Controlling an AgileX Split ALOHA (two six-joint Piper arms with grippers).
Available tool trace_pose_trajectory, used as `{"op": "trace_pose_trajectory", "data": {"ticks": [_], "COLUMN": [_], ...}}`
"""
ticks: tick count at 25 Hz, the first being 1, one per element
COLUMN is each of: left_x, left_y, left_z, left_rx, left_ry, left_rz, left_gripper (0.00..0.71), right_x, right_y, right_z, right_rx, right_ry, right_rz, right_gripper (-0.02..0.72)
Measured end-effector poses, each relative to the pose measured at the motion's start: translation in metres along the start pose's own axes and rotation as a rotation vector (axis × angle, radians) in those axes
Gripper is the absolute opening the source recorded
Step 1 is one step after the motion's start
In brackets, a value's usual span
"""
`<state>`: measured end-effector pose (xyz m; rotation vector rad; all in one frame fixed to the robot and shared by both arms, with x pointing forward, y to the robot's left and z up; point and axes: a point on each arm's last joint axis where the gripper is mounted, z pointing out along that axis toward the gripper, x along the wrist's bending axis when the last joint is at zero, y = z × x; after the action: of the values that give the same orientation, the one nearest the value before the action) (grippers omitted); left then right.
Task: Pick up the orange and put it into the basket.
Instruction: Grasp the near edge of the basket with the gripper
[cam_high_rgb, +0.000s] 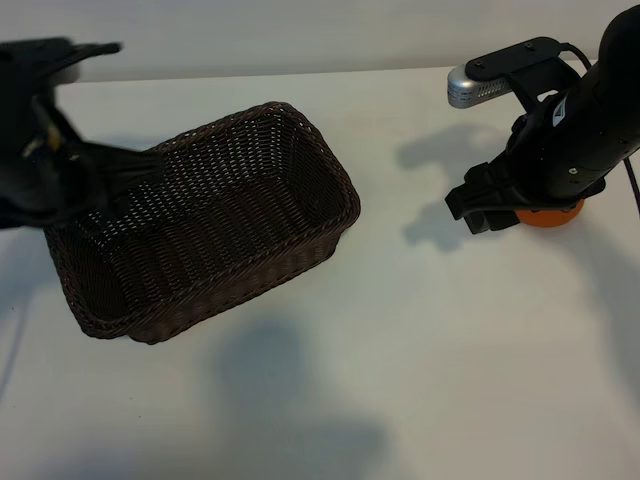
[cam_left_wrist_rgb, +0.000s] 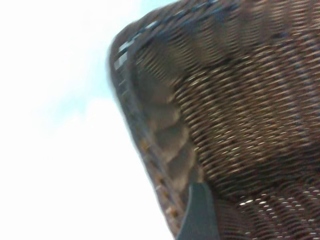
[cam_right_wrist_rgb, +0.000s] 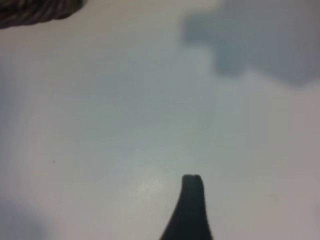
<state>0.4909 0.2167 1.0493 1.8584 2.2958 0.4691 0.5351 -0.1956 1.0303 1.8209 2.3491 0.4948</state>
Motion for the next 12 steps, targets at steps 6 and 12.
{"op": "trace_pose_trajectory", "data": {"ticks": [6, 12], "left_x": [0.027, 0.035], "left_y": [-0.011, -0.026], "left_z": [0.016, 0.044], "left_rx": [0.022, 0.049], "left_ry": [0.026, -0.047], "left_rz": [-0.136, -0.219], "left_gripper": [0.585, 0.585], "right_x": [0.0, 0.0], "right_y": [-0.001, -0.001], "right_z": [0.0, 0.0], "right_rx": [0.009, 0.013], "right_ry": [-0.001, -0.001], "right_rz": [-0.003, -0.009], "right_gripper": [0.589, 0.566]}}
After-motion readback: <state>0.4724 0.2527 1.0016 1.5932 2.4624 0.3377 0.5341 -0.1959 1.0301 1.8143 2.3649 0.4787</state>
